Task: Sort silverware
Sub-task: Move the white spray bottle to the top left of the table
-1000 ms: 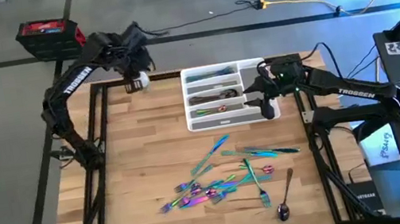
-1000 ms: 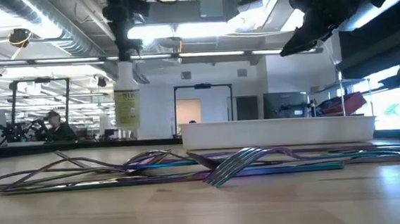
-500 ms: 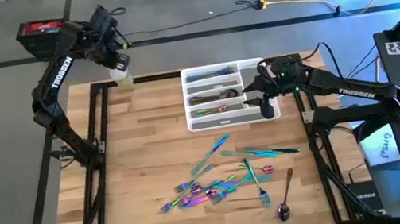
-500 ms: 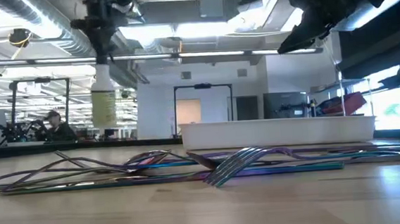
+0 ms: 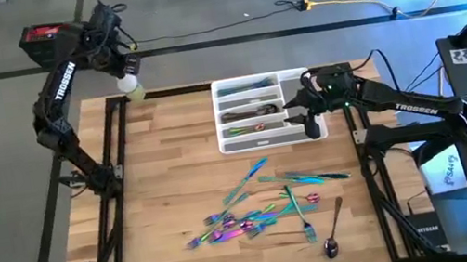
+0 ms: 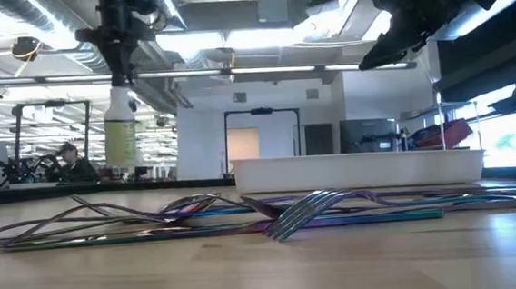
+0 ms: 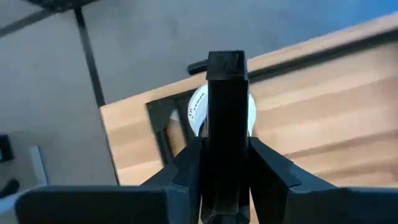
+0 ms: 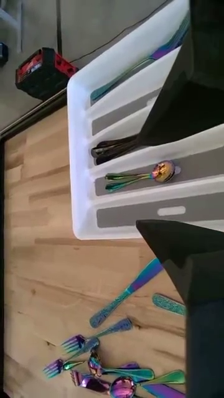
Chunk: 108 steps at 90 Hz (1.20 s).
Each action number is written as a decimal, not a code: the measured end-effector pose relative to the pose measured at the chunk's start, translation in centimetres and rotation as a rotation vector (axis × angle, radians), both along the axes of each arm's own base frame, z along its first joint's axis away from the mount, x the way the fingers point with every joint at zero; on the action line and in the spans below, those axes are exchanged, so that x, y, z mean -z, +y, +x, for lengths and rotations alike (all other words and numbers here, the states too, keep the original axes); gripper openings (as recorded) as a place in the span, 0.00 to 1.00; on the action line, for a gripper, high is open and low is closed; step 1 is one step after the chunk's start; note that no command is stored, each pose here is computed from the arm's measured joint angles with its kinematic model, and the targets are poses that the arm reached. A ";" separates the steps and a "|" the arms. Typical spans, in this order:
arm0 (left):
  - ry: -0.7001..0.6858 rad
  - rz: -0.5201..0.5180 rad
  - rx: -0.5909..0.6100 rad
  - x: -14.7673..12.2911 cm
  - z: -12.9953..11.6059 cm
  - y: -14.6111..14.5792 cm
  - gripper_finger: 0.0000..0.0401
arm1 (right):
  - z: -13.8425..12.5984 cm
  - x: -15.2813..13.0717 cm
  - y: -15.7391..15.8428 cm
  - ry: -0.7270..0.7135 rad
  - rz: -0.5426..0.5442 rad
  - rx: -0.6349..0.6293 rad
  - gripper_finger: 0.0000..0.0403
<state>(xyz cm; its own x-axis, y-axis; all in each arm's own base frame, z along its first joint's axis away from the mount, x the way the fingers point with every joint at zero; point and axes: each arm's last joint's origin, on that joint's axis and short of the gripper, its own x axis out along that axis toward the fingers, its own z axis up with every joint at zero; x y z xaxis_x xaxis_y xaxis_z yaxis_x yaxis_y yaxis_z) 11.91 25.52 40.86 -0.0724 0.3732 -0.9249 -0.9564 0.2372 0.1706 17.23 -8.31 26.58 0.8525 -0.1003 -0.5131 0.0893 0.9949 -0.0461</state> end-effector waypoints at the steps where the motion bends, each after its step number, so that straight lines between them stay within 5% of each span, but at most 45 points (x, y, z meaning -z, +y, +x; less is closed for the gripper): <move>1: -0.003 -0.006 -0.001 0.1 0.0 0.0 0.19 | 0.0 0.0 0.0 0.000 -0.003 -0.002 0.47; 23: -0.005 -0.133 -0.011 2.9 -0.3 0.5 0.19 | 0.0 0.0 0.0 0.002 -0.009 -0.006 0.47; 53: -0.014 -0.169 -0.010 4.1 -0.4 0.8 0.19 | 0.0 0.0 0.0 0.006 -0.010 -0.007 0.47; 64: -0.022 -0.209 0.015 4.8 -0.4 0.8 0.26 | 0.0 0.0 0.0 0.006 -0.010 -0.007 0.47; 108: -0.016 -0.090 0.000 4.1 -0.3 0.8 0.43 | -0.1 0.2 0.0 0.018 0.006 -0.003 0.47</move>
